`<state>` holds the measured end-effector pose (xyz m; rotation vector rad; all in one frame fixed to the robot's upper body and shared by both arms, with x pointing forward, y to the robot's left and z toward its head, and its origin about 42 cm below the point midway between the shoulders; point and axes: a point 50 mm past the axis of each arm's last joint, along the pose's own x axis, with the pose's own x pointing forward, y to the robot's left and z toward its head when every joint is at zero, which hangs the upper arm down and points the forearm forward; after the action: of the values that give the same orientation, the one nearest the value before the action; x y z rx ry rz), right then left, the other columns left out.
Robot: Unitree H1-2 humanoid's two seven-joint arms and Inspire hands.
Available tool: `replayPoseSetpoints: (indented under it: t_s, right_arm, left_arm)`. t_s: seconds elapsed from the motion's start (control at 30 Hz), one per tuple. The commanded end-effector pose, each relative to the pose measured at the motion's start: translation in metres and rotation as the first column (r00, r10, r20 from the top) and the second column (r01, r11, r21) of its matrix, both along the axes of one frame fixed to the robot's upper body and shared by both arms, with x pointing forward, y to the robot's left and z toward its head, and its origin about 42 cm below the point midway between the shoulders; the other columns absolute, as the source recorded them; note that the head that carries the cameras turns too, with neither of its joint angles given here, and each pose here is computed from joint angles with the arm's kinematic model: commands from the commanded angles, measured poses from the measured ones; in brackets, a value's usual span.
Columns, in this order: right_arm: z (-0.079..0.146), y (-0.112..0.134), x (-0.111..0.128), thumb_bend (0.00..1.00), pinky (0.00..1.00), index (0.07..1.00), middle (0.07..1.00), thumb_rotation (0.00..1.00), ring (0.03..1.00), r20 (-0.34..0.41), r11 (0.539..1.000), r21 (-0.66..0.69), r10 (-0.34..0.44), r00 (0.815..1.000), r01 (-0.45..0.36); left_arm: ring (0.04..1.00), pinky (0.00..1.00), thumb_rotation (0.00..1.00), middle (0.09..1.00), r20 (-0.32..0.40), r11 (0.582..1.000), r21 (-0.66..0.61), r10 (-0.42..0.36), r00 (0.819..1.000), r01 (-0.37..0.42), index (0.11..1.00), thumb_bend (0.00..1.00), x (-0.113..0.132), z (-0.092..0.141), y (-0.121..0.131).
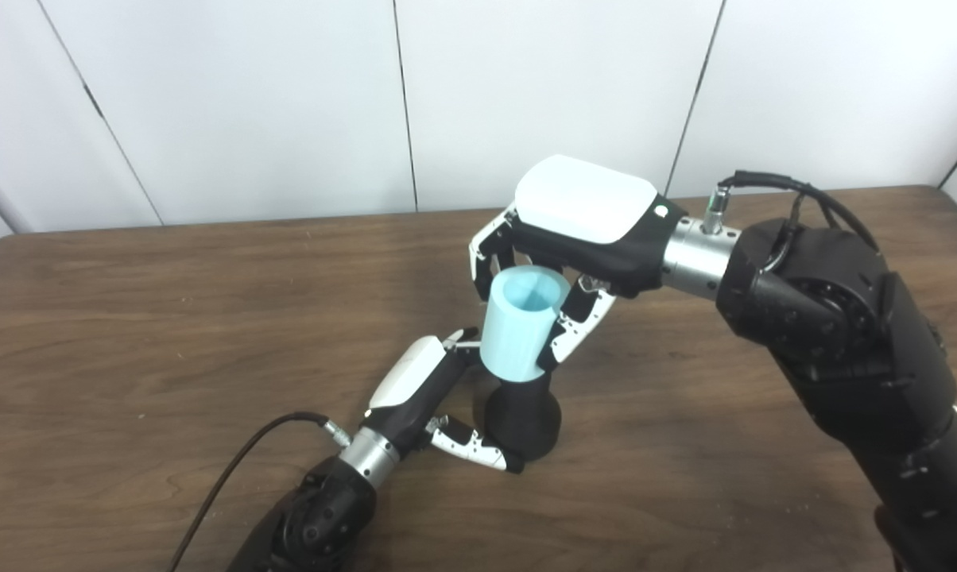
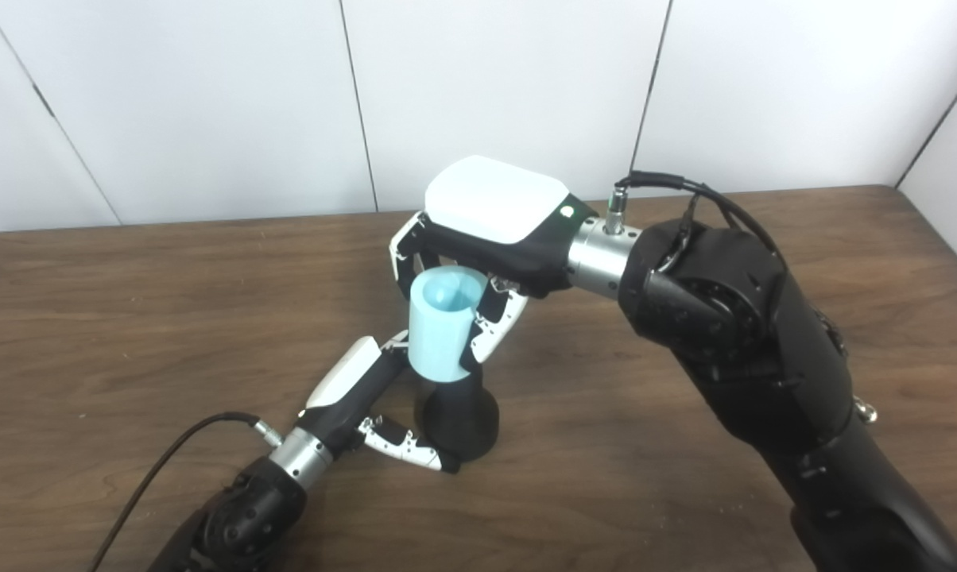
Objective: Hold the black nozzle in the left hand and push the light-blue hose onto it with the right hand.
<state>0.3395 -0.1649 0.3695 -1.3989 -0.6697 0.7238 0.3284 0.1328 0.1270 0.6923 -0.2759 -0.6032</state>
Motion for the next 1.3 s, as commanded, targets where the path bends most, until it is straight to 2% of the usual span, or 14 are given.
replayPoseSetpoints:
  t_s: [0.0,0.23,0.33,0.57,0.77,0.8,0.87,1.07,1.27]
  right_arm:
    - [0.016,-0.003,0.001,0.53,0.18,0.507,0.401,0.00,0.257,0.068,1.000,-0.003,-0.002,0.998,0.002]
    - [0.022,-0.006,0.003,0.52,0.15,0.504,0.394,0.00,0.241,0.093,0.999,-0.031,-0.010,0.996,0.013]
    - [0.023,-0.006,0.002,0.53,0.14,0.485,0.464,0.00,0.220,0.102,0.999,-0.039,-0.014,0.995,0.018]
    - [0.023,-0.005,-0.001,0.53,0.14,0.482,0.472,0.00,0.216,0.112,0.999,-0.044,-0.015,0.994,0.020]
    - [0.013,-0.003,-0.003,0.53,0.15,0.483,0.472,0.00,0.223,0.120,0.998,-0.061,-0.008,0.993,0.015]
    - [0.011,-0.002,-0.003,0.53,0.15,0.497,0.429,0.00,0.227,0.121,0.998,-0.064,-0.005,0.993,0.013]
    - [0.005,-0.001,-0.004,0.53,0.16,0.504,0.409,0.00,0.232,0.116,0.998,-0.066,0.007,0.993,0.000]
    - [-0.005,0.002,-0.003,0.53,0.14,0.507,0.432,0.00,0.221,0.087,0.998,-0.065,0.031,0.996,-0.025]
    - [-0.005,0.003,-0.004,0.52,0.12,0.515,0.414,0.00,0.203,0.068,0.997,-0.067,0.029,0.997,-0.025]
  left_arm:
    - [0.750,0.97,0.00,0.498,-0.128,0.993,0.113,-0.021,0.992,0.035,0.482,0.52,-0.014,-0.028,0.003]
    - [0.750,0.97,0.00,0.498,-0.126,0.993,0.112,-0.022,0.992,0.037,0.482,0.52,-0.014,-0.029,0.004]
    - [0.750,0.97,0.00,0.498,-0.126,0.993,0.112,-0.022,0.992,0.036,0.482,0.52,-0.013,-0.029,0.004]
    - [0.750,0.97,0.00,0.498,-0.124,0.993,0.113,-0.022,0.992,0.036,0.482,0.52,-0.013,-0.028,0.004]
    - [0.749,0.97,0.00,0.498,-0.123,0.993,0.114,-0.022,0.992,0.036,0.482,0.52,-0.014,-0.029,0.005]
    - [0.749,0.97,0.00,0.498,-0.123,0.993,0.114,-0.022,0.992,0.037,0.482,0.52,-0.014,-0.029,0.005]
    - [0.749,0.97,0.00,0.498,-0.123,0.993,0.116,-0.022,0.992,0.036,0.482,0.52,-0.013,-0.029,0.005]
    - [0.749,0.97,0.00,0.498,-0.121,0.993,0.116,-0.021,0.992,0.035,0.482,0.52,-0.013,-0.028,0.004]
    - [0.749,0.97,0.00,0.498,-0.121,0.993,0.115,-0.021,0.992,0.035,0.482,0.52,-0.013,-0.027,0.004]
